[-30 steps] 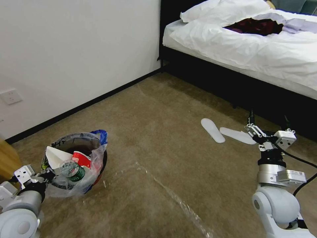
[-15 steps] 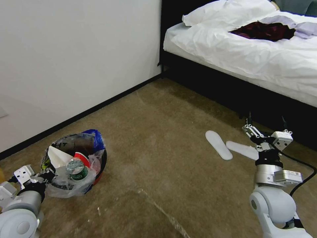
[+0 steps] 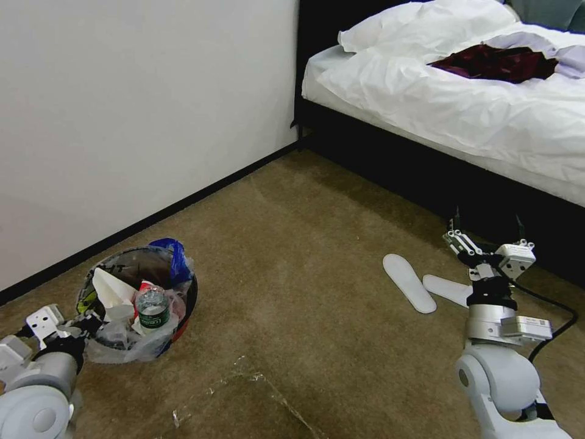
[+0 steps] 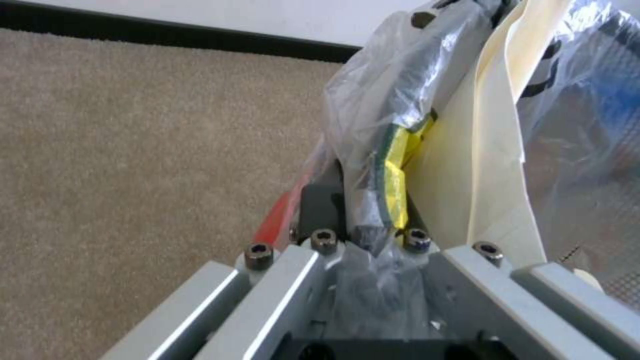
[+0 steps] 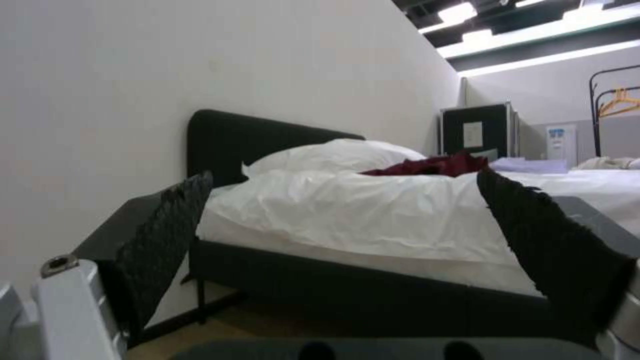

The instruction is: Pick up the trash bin and place the garbage on the floor into it.

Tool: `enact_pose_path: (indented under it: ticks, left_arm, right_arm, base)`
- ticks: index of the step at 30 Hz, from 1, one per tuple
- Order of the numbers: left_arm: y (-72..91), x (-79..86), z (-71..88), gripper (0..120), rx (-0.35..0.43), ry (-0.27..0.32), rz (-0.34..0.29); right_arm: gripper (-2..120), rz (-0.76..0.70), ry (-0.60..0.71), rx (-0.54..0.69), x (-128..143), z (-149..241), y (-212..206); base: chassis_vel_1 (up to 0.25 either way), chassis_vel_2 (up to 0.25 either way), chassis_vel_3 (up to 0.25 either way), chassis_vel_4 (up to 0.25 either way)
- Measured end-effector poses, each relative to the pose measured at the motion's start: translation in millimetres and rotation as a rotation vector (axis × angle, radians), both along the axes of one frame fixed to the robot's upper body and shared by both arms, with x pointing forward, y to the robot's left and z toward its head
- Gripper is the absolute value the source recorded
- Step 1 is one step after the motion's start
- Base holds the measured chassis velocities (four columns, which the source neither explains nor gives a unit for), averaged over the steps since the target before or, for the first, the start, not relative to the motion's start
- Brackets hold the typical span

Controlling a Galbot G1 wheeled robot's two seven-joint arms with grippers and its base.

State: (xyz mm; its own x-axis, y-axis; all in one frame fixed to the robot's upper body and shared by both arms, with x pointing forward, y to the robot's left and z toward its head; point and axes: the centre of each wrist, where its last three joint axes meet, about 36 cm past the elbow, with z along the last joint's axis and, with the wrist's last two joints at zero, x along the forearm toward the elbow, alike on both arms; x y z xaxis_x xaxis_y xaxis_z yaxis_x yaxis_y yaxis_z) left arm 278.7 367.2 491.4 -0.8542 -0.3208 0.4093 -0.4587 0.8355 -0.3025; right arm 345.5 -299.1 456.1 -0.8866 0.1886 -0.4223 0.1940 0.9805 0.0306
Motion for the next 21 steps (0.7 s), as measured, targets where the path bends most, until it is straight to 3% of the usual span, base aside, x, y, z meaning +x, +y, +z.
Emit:
enact_pose_path:
  ticks: [21]
  left_arm:
    - [-1.7, 0.0, 0.8, 0, -0.003, -0.003, -0.002]
  right_arm:
    - [100, 0.016, -0.021, -0.008, -0.5, -7.2, 4.3]
  base:
    - [0.0, 0.0, 0.0, 0.0]
